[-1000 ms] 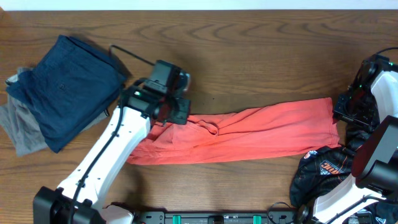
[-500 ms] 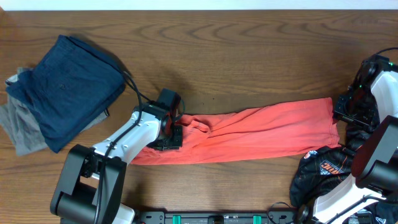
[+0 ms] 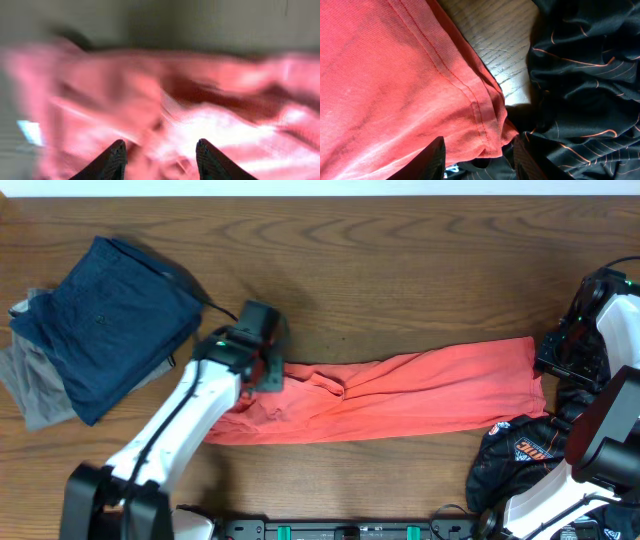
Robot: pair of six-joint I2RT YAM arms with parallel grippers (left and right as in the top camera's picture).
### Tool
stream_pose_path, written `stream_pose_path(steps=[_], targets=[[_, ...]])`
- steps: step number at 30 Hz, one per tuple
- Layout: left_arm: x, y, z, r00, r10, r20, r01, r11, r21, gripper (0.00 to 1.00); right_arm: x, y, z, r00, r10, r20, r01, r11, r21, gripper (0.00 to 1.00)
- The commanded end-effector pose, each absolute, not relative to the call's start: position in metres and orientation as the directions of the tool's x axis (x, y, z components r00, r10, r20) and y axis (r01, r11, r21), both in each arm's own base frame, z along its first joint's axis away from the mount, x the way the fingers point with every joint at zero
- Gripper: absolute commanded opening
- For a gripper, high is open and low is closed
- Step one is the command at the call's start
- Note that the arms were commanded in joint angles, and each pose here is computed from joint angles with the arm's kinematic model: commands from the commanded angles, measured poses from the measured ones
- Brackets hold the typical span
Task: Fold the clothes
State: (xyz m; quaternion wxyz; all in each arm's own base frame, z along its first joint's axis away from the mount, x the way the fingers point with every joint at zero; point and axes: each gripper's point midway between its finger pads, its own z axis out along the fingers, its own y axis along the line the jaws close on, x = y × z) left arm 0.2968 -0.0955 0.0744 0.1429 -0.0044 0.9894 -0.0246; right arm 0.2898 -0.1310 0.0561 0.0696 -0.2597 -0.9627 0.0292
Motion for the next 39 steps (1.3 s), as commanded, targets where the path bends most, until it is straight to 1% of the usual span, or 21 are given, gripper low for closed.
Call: stream_pose_path(steps=[1, 5, 13, 17, 19, 23, 26, 28, 31, 34, 36, 39], targets=[[0.316, -0.058, 0.079, -0.934, -0.064, -0.351, -0.091, 0.994, 0.059, 0.47, 0.289, -0.133, 0.061, -0.857, 0.505, 0.104, 0.498, 0.863, -0.085, 0.43], [0.327, -0.030, 0.063, -0.925, -0.152, -0.348, -0.183, 0.981, 0.059, 0.47, 0.289, -0.132, 0.061, -0.858, 0.503, 0.106, 0.496, 0.864, -0.085, 0.43], [0.317, 0.015, 0.016, -0.936, -0.287, -0.206, -0.310, 0.946, 0.092, 0.47, 0.289, -0.132, 0.061, -0.858, 0.503, 0.106, 0.496, 0.864, -0.085, 0.42], [0.308, 0.016, 0.000, -0.941, -0.309, -0.136, -0.321, 0.944, 0.078, 0.46, 0.289, -0.132, 0.061, -0.858, 0.503, 0.106, 0.496, 0.864, -0.085, 0.43], [0.307, 0.016, -0.001, -0.942, -0.309, -0.129, -0.321, 0.944, 0.081, 0.45, 0.289, -0.132, 0.061, -0.858, 0.503, 0.106, 0.496, 0.864, -0.085, 0.43], [0.302, 0.016, -0.002, -0.944, -0.309, -0.111, -0.319, 0.944, 0.087, 0.39, 0.289, -0.131, 0.061, -0.857, 0.503, 0.109, 0.496, 0.864, -0.086, 0.43], [0.294, 0.021, -0.005, -0.947, -0.309, -0.094, -0.318, 0.940, 0.119, 0.38, 0.288, -0.131, 0.061, -0.857, 0.503, 0.113, 0.496, 0.864, -0.086, 0.42], [0.293, 0.031, -0.003, -0.945, -0.307, -0.109, -0.322, 0.930, 0.175, 0.39, 0.288, -0.131, 0.061, -0.857, 0.503, 0.112, 0.496, 0.864, -0.086, 0.43], [0.297, 0.035, 0.005, -0.939, -0.321, -0.127, -0.339, 0.926, 0.167, 0.43, 0.289, -0.132, 0.061, -0.858, 0.503, 0.109, 0.496, 0.864, -0.085, 0.44], [0.306, 0.037, 0.024, -0.928, -0.332, -0.167, -0.357, 0.923, 0.145, 0.47, 0.292, -0.133, 0.061, -0.866, 0.491, 0.095, 0.484, 0.871, -0.082, 0.52], [0.312, 0.036, 0.044, -0.920, -0.332, -0.207, -0.362, 0.924, 0.128, 0.47, 0.294, -0.133, 0.060, -0.875, 0.476, 0.090, 0.471, 0.879, -0.079, 0.59], [0.316, 0.025, 0.072, -0.908, -0.333, -0.252, -0.355, 0.934, 0.045, 0.48, 0.295, -0.132, 0.058, -0.894, 0.440, 0.090, 0.436, 0.898, -0.064, 0.63]])
